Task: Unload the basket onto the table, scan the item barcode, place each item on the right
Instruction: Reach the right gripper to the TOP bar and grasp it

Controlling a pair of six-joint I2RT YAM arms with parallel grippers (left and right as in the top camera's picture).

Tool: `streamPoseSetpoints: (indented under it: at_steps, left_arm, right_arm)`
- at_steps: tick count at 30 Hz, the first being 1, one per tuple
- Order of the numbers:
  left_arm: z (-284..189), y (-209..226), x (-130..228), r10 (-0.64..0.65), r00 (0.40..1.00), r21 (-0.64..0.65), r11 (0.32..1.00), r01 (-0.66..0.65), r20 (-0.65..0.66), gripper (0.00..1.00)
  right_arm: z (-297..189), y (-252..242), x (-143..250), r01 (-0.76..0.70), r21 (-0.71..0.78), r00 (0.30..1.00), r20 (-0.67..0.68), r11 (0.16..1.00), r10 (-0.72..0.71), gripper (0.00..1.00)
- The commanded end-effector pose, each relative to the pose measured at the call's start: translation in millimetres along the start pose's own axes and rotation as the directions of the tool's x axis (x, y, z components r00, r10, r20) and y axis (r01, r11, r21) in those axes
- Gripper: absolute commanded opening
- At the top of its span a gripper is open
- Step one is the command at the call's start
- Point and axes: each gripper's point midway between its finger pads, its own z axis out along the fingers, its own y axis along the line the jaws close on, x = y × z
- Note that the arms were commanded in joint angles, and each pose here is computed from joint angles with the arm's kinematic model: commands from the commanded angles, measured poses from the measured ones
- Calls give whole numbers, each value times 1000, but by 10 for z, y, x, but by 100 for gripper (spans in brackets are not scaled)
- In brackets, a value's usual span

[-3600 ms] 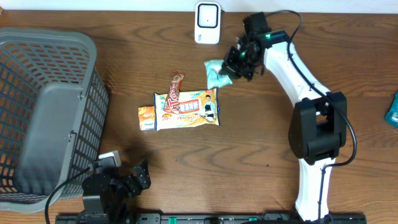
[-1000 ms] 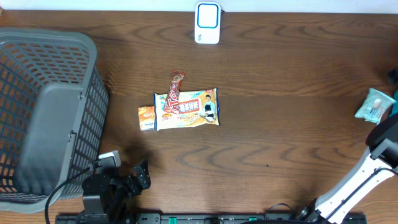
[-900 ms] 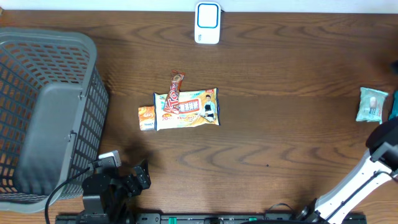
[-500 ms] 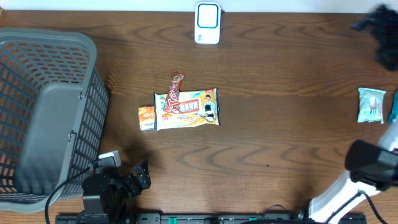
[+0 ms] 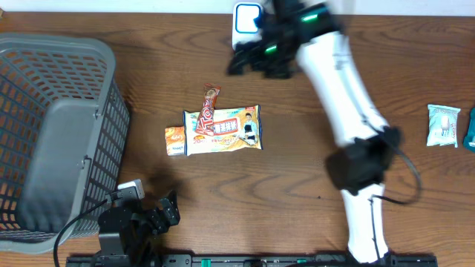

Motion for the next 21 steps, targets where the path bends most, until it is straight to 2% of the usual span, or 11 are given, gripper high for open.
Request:
streamPoseSetpoints:
  at_steps: [1, 5, 10, 14, 16, 17, 19, 20, 21]
  left_arm:
    - [7, 33, 86, -1, 1000, -11, 1000, 0, -31, 98]
    - [7, 33, 86, -1, 1000, -11, 1000, 0, -31, 98]
    - [7, 33, 86, -1, 1000, -11, 1000, 0, -31, 98]
    - [7, 33, 86, -1, 1000, -11, 1000, 0, -31, 98]
    - [7, 33, 86, -1, 1000, -11, 1000, 0, -31, 98]
    - [7, 33, 86, -1, 1000, -11, 1000, 0, -31, 98]
    - [7, 33, 86, -1, 1000, -11, 1000, 0, -31, 98]
    - [7, 33, 86, -1, 1000, -11, 1000, 0, -31, 98]
    - [7, 33, 86, 0, 1000, -11, 1000, 0, -31, 98]
  right_arm:
    - [771, 94, 51, 43, 44, 998, -42, 998, -41, 89]
    - [1300, 132, 18, 55, 121, 998, 2, 991, -56, 80]
    - [1631, -26, 64, 61, 324, 995, 57, 944, -83, 77]
    - [1831, -54, 212, 90, 397, 993, 36, 913, -114, 67]
    - [1857, -63, 245, 103, 433, 991, 37, 895, -132, 53]
    - [1853, -82, 245, 107, 456, 989, 42, 884, -142, 38]
    - [1827, -117, 243, 111, 493, 987, 49, 863, -155, 23]
    - [1821, -127, 253, 113, 500, 987, 46, 858, -157, 12]
    - [1812, -141, 275, 114, 504, 988, 36, 856, -152, 6]
